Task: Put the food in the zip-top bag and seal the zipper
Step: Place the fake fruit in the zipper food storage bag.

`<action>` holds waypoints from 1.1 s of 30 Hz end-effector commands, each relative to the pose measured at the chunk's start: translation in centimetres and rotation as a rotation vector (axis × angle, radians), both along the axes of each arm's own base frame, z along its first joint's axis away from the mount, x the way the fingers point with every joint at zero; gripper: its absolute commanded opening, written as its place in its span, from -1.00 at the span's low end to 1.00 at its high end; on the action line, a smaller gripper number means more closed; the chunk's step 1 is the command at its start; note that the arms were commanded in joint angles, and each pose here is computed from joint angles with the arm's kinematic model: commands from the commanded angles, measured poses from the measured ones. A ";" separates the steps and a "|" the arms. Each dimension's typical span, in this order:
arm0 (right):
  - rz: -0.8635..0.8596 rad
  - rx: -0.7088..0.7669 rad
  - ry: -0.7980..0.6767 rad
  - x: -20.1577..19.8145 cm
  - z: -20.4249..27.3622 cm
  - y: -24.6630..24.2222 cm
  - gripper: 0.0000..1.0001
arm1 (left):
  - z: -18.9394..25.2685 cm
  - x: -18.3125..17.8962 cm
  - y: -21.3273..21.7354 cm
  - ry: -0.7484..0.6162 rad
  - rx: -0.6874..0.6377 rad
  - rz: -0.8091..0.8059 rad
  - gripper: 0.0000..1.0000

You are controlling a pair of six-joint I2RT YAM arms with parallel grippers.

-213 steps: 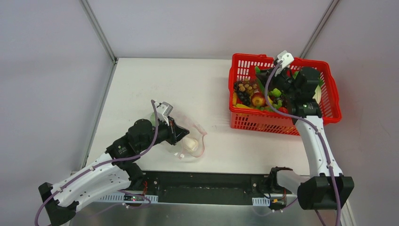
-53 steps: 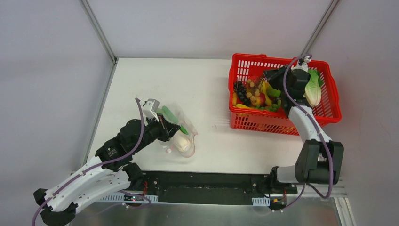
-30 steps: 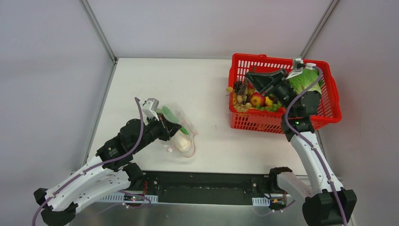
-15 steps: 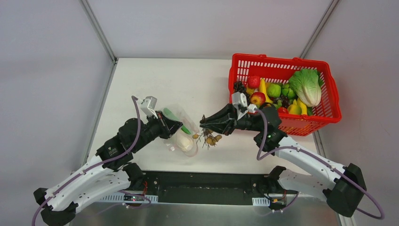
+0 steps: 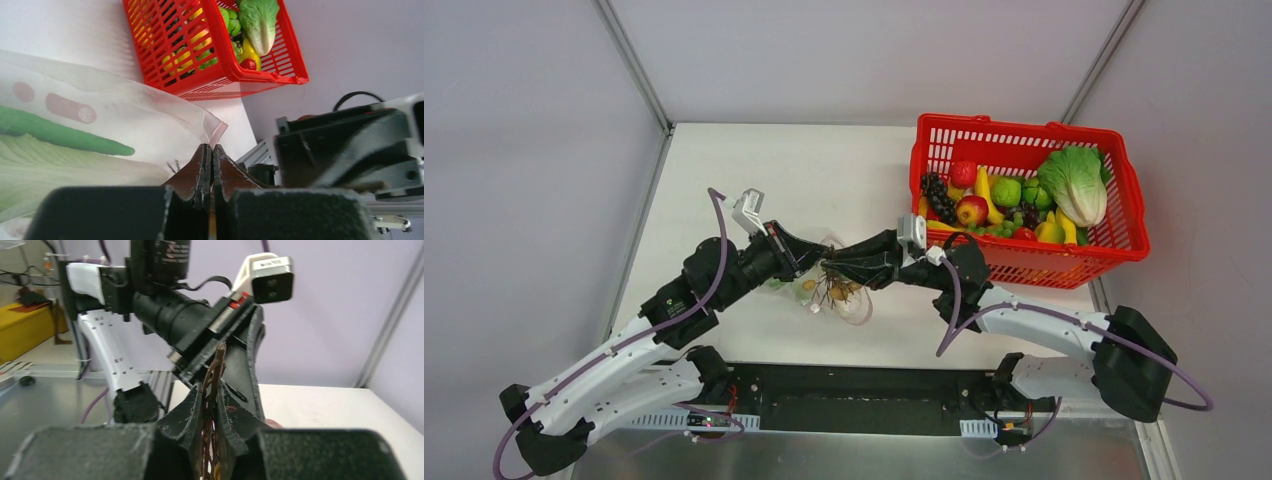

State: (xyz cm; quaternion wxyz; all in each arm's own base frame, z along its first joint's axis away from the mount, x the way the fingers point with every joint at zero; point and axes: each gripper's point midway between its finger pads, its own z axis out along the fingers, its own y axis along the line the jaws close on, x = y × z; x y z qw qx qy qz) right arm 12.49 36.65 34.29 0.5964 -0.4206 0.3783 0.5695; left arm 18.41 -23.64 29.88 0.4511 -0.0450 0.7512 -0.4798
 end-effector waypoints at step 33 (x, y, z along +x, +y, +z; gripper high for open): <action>-0.090 0.126 -0.448 -0.1 1.8 -0.5 -1.00 | 5.3 -0.5 0.3 -0.090 -0.214 0.003 -1.00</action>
